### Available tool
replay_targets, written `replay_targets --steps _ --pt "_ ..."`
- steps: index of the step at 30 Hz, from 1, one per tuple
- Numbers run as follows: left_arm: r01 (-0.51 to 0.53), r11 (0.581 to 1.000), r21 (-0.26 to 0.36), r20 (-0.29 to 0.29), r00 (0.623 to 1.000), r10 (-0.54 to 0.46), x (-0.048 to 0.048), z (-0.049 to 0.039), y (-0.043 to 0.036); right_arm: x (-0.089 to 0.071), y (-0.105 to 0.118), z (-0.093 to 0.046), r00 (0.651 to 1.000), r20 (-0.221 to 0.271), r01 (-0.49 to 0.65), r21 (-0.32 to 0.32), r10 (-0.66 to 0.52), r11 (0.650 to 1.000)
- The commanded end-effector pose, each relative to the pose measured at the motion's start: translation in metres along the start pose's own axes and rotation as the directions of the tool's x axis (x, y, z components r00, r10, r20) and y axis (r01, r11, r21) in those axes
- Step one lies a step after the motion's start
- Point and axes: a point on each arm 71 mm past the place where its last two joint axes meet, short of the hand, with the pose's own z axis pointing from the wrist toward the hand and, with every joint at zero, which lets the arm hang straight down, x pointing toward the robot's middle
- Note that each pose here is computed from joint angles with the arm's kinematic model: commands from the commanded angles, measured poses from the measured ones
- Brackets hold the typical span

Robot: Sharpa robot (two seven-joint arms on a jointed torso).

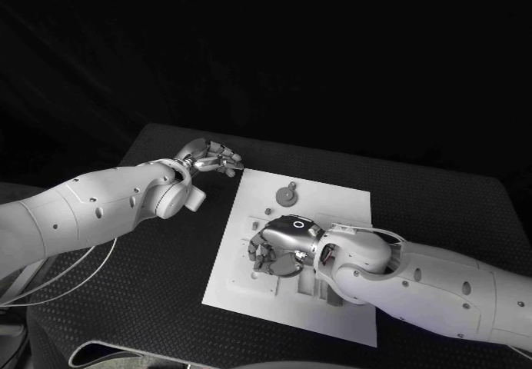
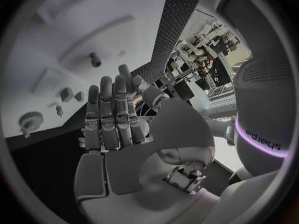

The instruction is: Assemble the parts on the task board

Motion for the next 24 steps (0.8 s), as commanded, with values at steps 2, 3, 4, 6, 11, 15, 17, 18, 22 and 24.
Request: replay_targets --steps 2,3,4,6,11,15,17,18,22,24 --pt "0.009 1.000 0.011 -0.015 1.000 -0.009 0.0037 0.0011 -0.0028 0.0101 0.0054 0.0045 0.999 -0.024 0.020 -0.029 -0.020 0.999" --pt "0.009 1.000 0.012 -0.016 1.000 -0.009 0.0041 0.0013 -0.0029 0.0115 0.0056 0.0052 0.999 -0.027 0.021 -0.029 -0.021 0.999" --pt "0.009 1.000 0.012 -0.017 1.000 -0.009 0.0044 0.0013 -0.0030 0.0131 0.0058 0.0058 0.999 -0.029 0.023 -0.029 -0.024 0.999" --pt "0.010 1.000 0.011 -0.017 1.000 -0.009 0.0044 0.0012 -0.0030 0.0146 0.0055 0.0065 0.999 -0.026 0.030 -0.024 -0.031 0.999" --pt "0.010 1.000 0.011 -0.017 1.000 -0.009 0.0047 0.0015 -0.0031 0.0145 0.0076 0.0087 0.999 -0.015 0.049 -0.022 -0.049 0.999" --pt "0.011 1.000 0.013 -0.024 1.000 -0.011 0.0072 0.0025 -0.0042 0.0152 0.0095 0.0108 0.999 -0.018 0.050 -0.028 -0.050 0.998" --pt "0.011 1.000 0.013 -0.025 1.000 -0.011 0.0076 0.0026 -0.0044 0.0162 0.0094 0.0113 0.998 -0.022 0.054 -0.028 -0.055 0.998" --pt "0.011 1.000 0.013 -0.025 1.000 -0.011 0.0076 0.0026 -0.0044 0.0166 0.0092 0.0114 0.998 -0.022 0.056 -0.027 -0.057 0.998" --pt "0.011 1.000 0.012 -0.023 1.000 -0.011 0.0067 0.0022 -0.0040 0.0180 0.0069 0.0112 0.997 -0.022 0.077 -0.015 -0.077 0.997" --pt "0.011 1.000 0.012 -0.022 1.000 -0.011 0.0063 0.0020 -0.0038 0.0180 0.0059 0.0107 0.996 -0.022 0.086 -0.010 -0.086 0.996"
